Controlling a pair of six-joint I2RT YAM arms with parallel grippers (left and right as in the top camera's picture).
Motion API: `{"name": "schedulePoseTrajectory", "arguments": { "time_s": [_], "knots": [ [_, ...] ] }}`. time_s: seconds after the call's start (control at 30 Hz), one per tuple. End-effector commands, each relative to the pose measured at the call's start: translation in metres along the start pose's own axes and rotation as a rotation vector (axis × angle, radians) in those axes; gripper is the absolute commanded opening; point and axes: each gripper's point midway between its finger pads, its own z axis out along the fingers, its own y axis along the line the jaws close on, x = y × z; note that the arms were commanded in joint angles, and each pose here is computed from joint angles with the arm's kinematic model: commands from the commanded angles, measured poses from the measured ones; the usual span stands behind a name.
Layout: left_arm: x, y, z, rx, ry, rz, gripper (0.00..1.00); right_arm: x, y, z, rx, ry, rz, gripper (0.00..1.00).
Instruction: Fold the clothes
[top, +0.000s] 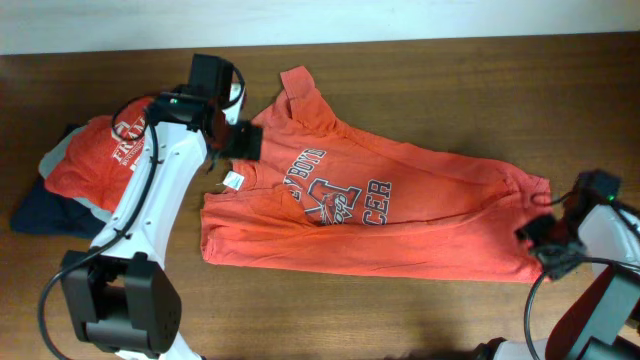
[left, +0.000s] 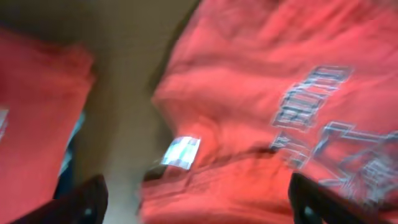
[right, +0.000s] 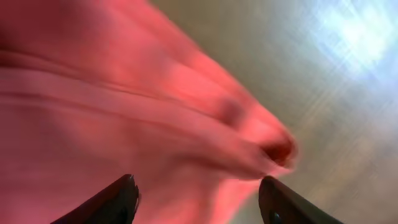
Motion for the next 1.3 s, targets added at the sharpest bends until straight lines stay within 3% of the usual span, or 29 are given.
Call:
{"name": "schedulePoseTrajectory", "arguments": {
  "time_s": [0.0,0.1,0.2,0.33,0.53,0.9,1.03,1.1,1.13,1.27],
  "knots": [
    [-0.027,-0.036,-0.002,0.208,-0.106,0.088,0.93,-0.014,0.055,-0.045,-0.288,-0.023,-0.112,0.68],
    [-0.054,-0.053,0.004,0.308,-0.203,0.054,0.89,-0.019,0.082,-0.069,-0.430,-0.025,-0.161,0.71],
    [-0.062,-0.060,0.027,0.340,-0.209,0.012,0.89,-0.018,0.094,-0.077,-0.503,-0.029,-0.217,0.71],
    [-0.069,-0.080,0.069,0.445,-0.201,-0.038,0.89,-0.017,0.094,-0.077,-0.505,-0.035,-0.259,0.72],
    [-0.079,-0.108,0.110,0.630,-0.195,-0.145,0.80,-0.014,0.093,-0.076,-0.499,-0.023,-0.259,0.72],
    [-0.077,-0.110,0.150,0.575,-0.207,-0.153,0.80,-0.015,0.090,-0.074,-0.482,-0.027,-0.256,0.72],
    [-0.088,-0.112,0.146,0.583,-0.257,-0.136,0.63,-0.017,0.087,-0.073,-0.463,-0.036,-0.254,0.72],
    [-0.091,-0.113,0.145,0.586,-0.273,-0.132,0.48,-0.018,0.087,-0.073,-0.458,-0.039,-0.254,0.72],
    [-0.092,-0.112,0.145,0.585,-0.275,-0.131,0.33,-0.018,0.087,-0.073,-0.457,-0.041,-0.254,0.72],
    [-0.092,-0.114,0.143,0.594,-0.276,-0.129,0.09,-0.020,0.088,-0.073,-0.462,-0.050,-0.256,0.72]
  ]
}}
